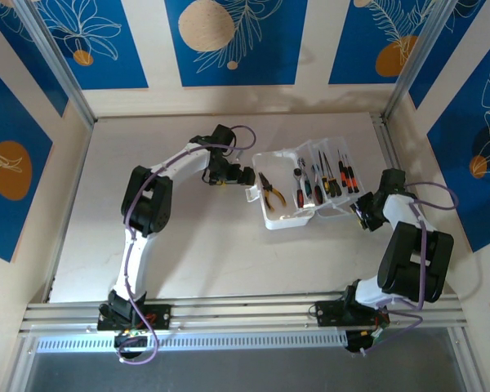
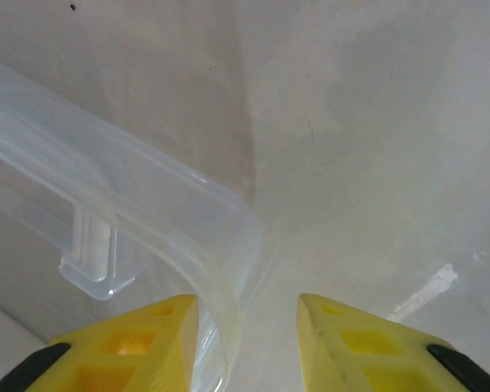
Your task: Pack the tool kit
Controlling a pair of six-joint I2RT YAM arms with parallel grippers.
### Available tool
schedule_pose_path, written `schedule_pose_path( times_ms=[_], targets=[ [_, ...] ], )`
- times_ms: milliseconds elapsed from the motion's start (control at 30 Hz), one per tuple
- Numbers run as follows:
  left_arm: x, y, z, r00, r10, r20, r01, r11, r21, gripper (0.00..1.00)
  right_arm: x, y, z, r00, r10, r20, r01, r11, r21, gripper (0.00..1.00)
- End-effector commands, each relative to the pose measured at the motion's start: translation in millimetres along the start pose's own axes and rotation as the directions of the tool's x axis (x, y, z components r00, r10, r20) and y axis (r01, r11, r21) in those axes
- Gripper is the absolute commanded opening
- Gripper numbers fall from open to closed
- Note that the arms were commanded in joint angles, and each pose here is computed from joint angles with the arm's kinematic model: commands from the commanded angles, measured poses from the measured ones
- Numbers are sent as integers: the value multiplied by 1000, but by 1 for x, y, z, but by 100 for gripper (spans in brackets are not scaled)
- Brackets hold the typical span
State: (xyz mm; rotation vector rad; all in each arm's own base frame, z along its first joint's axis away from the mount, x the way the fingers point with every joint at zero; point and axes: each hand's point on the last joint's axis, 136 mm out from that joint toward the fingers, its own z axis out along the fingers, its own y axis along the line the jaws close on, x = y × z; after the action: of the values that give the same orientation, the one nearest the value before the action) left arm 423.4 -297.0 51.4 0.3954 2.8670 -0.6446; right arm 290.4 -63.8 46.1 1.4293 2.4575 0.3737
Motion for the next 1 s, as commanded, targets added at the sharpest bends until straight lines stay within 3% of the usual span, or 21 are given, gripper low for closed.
schedule_pose_path(
  times_ms=[0,33,167,200,567,967],
  targets=[
    [-1,-9,3,1000,7,-2,-7,1000,23,100,-5,-1,4,1000,-14,0,14,999,32,36],
    [-2,-9,2,1000,7,-1,-7,1000,23,100,-5,0,5,1000,-15,-3,15,999,31,33],
    [-2,-10,2,1000,6,1,-6,1000,27,100,-6,2,6,1000,-19,-2,19,999,29,3],
    [-1,-10,2,1000,3,-1,-3,1000,27,100,-5,2,5,1000,-21,-1,21,999,29,0],
    [-1,-11,10,1000,-8,-7,8,999,45,100,-8,21,-39,979,-159,130,151,986,69,0],
    [-2,-17,14,1000,-7,-5,8,998,67,100,7,52,-94,873,-394,288,358,918,173,0]
  ],
)
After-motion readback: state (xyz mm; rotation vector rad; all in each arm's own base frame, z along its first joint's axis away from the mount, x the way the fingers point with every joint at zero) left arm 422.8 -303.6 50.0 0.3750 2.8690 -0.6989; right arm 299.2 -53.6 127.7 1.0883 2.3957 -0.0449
